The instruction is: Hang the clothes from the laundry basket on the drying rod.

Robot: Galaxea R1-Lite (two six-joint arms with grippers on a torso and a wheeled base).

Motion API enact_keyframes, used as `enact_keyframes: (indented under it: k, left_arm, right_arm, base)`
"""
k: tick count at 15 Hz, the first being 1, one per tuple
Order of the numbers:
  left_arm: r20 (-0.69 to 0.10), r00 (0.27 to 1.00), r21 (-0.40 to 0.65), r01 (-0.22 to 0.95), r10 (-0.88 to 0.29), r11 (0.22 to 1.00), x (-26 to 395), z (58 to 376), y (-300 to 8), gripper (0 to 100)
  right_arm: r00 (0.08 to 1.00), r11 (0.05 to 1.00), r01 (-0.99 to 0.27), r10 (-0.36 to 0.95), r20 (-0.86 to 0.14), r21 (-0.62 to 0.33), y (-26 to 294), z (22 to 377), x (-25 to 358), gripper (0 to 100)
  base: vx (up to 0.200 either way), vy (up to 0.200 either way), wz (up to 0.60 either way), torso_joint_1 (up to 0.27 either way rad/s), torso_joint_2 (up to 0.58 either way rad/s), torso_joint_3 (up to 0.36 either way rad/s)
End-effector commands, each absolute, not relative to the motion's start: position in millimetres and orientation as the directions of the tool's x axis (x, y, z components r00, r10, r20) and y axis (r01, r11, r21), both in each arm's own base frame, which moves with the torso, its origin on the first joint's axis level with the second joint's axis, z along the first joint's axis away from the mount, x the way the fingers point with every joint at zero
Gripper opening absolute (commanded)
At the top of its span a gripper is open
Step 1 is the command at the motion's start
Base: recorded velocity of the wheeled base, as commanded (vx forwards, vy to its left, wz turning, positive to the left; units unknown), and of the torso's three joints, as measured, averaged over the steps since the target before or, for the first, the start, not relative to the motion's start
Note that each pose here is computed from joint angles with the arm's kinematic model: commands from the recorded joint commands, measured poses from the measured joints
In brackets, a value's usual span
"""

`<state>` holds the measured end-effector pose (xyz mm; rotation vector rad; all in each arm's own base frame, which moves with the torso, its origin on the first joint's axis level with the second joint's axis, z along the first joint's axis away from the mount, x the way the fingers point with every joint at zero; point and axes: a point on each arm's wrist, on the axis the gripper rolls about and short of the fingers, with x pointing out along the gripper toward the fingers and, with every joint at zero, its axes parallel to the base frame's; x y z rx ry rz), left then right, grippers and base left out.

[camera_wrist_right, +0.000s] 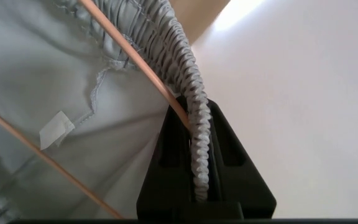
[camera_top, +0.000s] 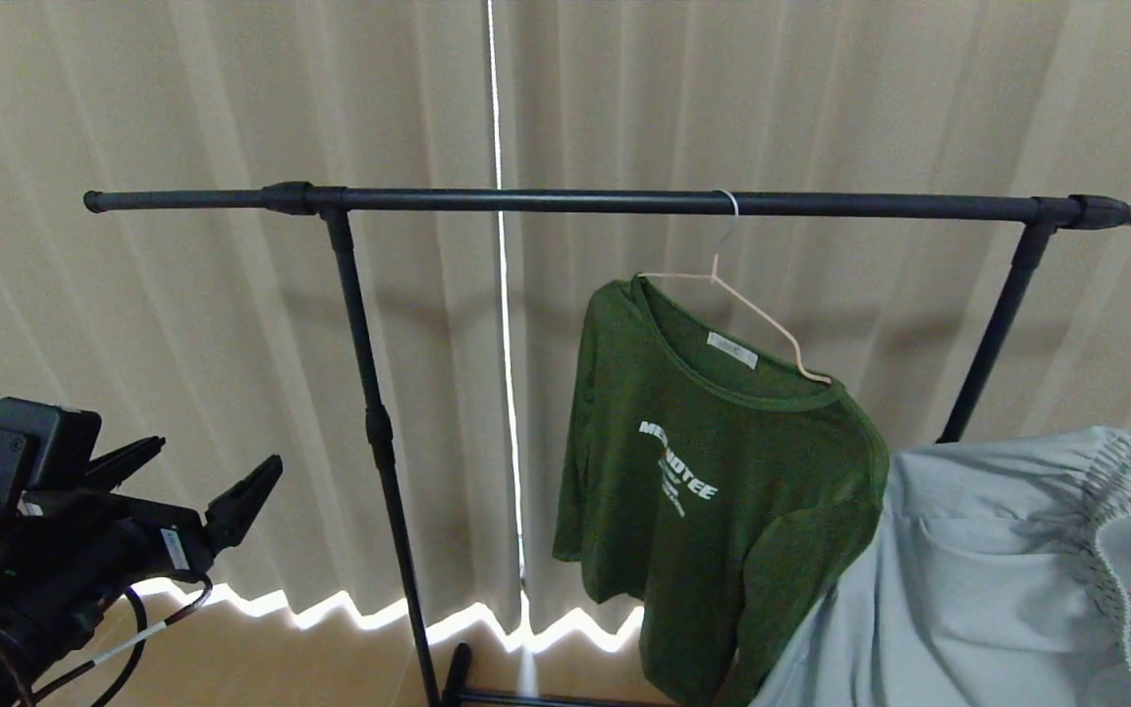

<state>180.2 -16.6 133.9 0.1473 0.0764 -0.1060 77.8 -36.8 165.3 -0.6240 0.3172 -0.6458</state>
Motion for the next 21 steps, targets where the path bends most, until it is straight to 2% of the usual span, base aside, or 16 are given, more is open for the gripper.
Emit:
enact_keyframes:
  k: [1,5,8,9,13,17,21]
  left_arm:
    - [-0.089,0.989,0.142,0.132,-0.12,0.981,174.8,131.6,-19.6,100]
    - [-0.081,0.986,0.144,0.154,-0.143,0.978,157.7,127.2,-21.4,100]
    - [-0.032,0.989,0.154,0.148,-0.145,0.977,151.2,134.1,-20.8,100]
    - [-0.025,0.989,0.183,0.15,-0.148,0.972,149.9,135.3,-21.1,100]
    - [-0.012,0.981,0.211,0.193,-0.195,0.958,147.3,137.1,-27.9,100]
    - [0.021,0.979,0.218,0.193,-0.203,0.957,142.5,142.1,-28.1,100]
    - [0.069,0.967,0.246,0.222,-0.245,0.944,133.3,149.1,-32.6,100]
  right_arm:
    - [0.76,0.625,0.46,-0.645,-0.085,-0.63,-37.0,165.4,78.1,0]
    - [0.763,0.63,0.451,-0.64,-0.094,-0.632,-37.0,164.9,79.6,0]
    - [0.782,0.64,0.425,-0.616,-0.097,-0.64,-36.2,166.4,82.9,0]
    - [0.856,0.676,0.341,-0.511,-0.081,-0.653,-31.0,176.5,92.0,0]
    - [0.902,0.692,0.25,-0.421,-0.097,-0.677,-28.4,198.7,132.5,0]
    - [0.876,0.668,0.306,-0.476,-0.074,-0.678,-34.6,223.1,170.9,0]
    - [0.848,0.63,0.349,-0.527,-0.052,-0.693,-41.5,246.2,239.7,0]
  base:
    - [0.0,0.0,0.0,0.0,0.0,0.0]
    - [0.0,0.0,0.0,0.0,0.0,0.0]
    - [0.0,0.0,0.0,0.0,0.0,0.0]
    - [0.0,0.0,0.0,0.0,0.0,0.0]
    - [0.0,0.0,0.0,0.0,0.0,0.0]
    - [0.0,0.0,0.0,0.0,0.0,0.0]
    - [0.0,0.0,0.0,0.0,0.0,0.0]
